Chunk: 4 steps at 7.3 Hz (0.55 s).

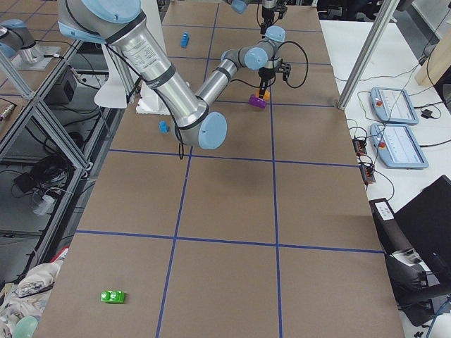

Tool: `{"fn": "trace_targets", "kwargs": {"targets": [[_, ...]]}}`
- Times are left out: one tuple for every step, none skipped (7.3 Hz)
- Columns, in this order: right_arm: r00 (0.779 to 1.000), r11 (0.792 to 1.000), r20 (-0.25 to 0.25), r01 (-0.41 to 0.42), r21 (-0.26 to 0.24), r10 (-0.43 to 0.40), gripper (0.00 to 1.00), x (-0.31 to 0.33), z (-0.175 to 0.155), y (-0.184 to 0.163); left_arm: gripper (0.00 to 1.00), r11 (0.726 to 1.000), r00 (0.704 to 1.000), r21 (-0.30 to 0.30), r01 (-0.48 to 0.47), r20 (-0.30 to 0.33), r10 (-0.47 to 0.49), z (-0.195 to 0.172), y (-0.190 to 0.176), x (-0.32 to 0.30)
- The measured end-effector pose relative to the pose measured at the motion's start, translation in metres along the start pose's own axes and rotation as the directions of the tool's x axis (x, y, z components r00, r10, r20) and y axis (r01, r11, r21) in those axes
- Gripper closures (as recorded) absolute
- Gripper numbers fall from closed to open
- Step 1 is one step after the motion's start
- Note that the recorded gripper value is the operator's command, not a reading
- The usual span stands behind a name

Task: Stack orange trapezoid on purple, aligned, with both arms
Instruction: 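Carry the orange trapezoid above the purple block while the left arm withdraws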

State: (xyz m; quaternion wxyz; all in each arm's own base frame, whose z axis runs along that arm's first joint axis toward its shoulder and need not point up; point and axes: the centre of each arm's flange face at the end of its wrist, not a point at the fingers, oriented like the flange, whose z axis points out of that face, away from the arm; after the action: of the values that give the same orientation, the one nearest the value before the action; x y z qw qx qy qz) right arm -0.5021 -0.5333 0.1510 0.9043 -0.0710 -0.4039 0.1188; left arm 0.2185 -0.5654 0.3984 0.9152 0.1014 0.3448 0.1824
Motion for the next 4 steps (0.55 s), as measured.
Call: {"fn": "trace_targets", "kwargs": {"targets": [[0.999, 0.999, 0.010, -0.044, 0.011, 0.044, 1.00, -0.016, 0.014, 0.011, 0.00, 1.000, 1.000, -0.008, 0.002, 0.008, -0.001, 0.002, 0.008, -0.017], [0.997, 0.996, 0.008, -0.083, 0.024, 0.082, 1.00, -0.024, 0.032, 0.019, 0.00, 1.000, 1.000, -0.015, 0.004, 0.011, -0.004, 0.004, 0.012, -0.025], [0.993, 0.992, 0.002, -0.120, 0.034, 0.120, 1.00, -0.027, 0.047, 0.023, 0.00, 1.000, 1.000, -0.018, 0.005, 0.012, -0.005, 0.006, 0.014, -0.028], [0.988, 0.988, -0.003, -0.151, 0.041, 0.151, 1.00, -0.029, 0.057, 0.026, 0.00, 1.000, 1.000, -0.019, 0.005, 0.013, -0.005, 0.006, 0.014, -0.029]]}}
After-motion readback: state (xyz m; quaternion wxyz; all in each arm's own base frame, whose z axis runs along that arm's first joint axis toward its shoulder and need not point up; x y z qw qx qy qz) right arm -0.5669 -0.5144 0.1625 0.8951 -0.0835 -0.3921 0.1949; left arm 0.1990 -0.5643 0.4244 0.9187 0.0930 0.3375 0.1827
